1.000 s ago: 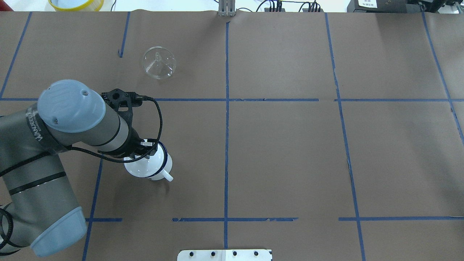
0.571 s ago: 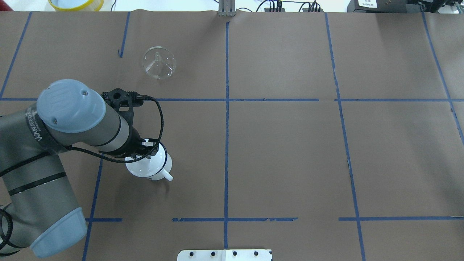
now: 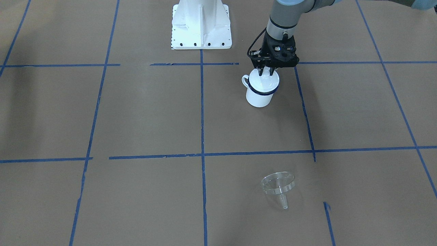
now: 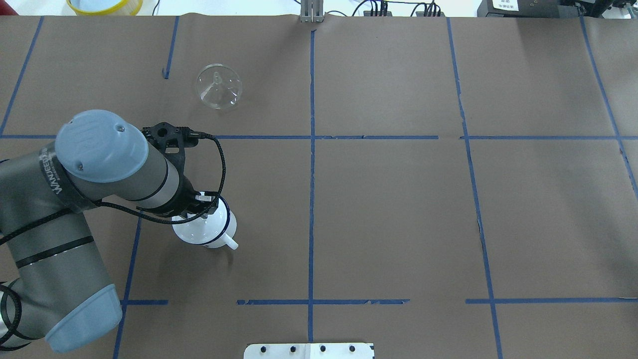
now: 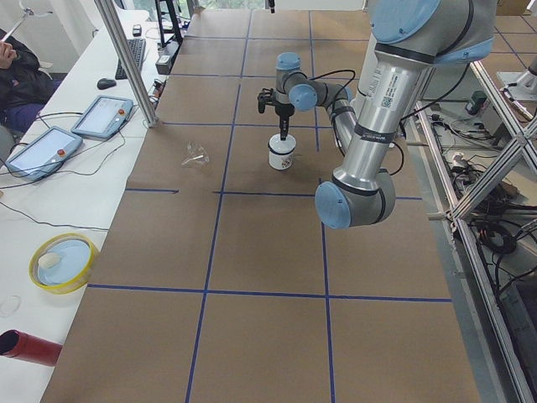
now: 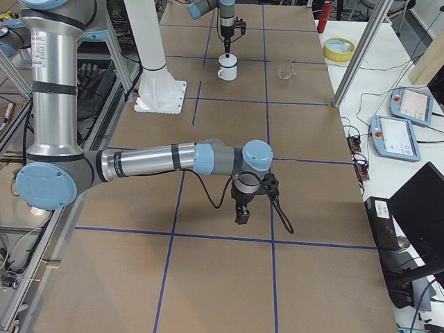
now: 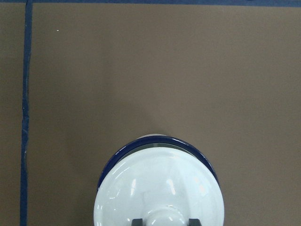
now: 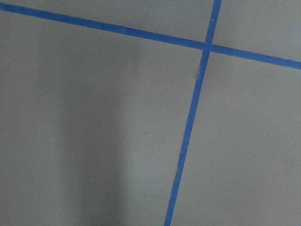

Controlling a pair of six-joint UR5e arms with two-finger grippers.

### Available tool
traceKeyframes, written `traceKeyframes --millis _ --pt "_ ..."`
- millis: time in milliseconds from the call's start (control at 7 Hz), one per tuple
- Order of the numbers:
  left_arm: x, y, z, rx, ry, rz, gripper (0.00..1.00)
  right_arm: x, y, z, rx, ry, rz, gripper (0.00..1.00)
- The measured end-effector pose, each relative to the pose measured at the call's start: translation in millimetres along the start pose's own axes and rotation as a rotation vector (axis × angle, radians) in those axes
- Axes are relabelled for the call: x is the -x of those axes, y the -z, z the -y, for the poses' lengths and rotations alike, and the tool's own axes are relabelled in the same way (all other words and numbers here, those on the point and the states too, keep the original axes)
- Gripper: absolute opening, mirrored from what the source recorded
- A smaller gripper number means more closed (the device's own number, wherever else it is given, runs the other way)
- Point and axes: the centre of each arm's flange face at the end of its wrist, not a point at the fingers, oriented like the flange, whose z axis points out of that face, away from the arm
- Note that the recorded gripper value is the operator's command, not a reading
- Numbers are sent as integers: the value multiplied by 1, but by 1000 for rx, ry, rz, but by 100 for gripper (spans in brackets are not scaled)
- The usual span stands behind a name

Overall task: Remove funnel from cup
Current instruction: 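Lower the white funnel into the mug's opening and settle it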

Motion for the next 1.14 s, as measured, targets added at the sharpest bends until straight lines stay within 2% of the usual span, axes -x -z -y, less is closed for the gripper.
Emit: traceKeyframes --millis 286,429,571,714,857,1143 --pt "0 -1 0 0 0 0 0 0 0 0 0 0 0 100" --pt "0 -2 1 1 1 2 6 0 0 0 0 0 0 100" --pt "0 -5 2 4 2 8 20 0 0 0 0 0 0 100" --pt "0 -8 3 5 4 12 51 0 0 0 0 0 0 100" --pt "-1 -9 3 5 2 9 100 0 0 0 0 0 0 100" --pt "-2 -8 4 1 0 0 100 0 0 0 0 0 0 100"
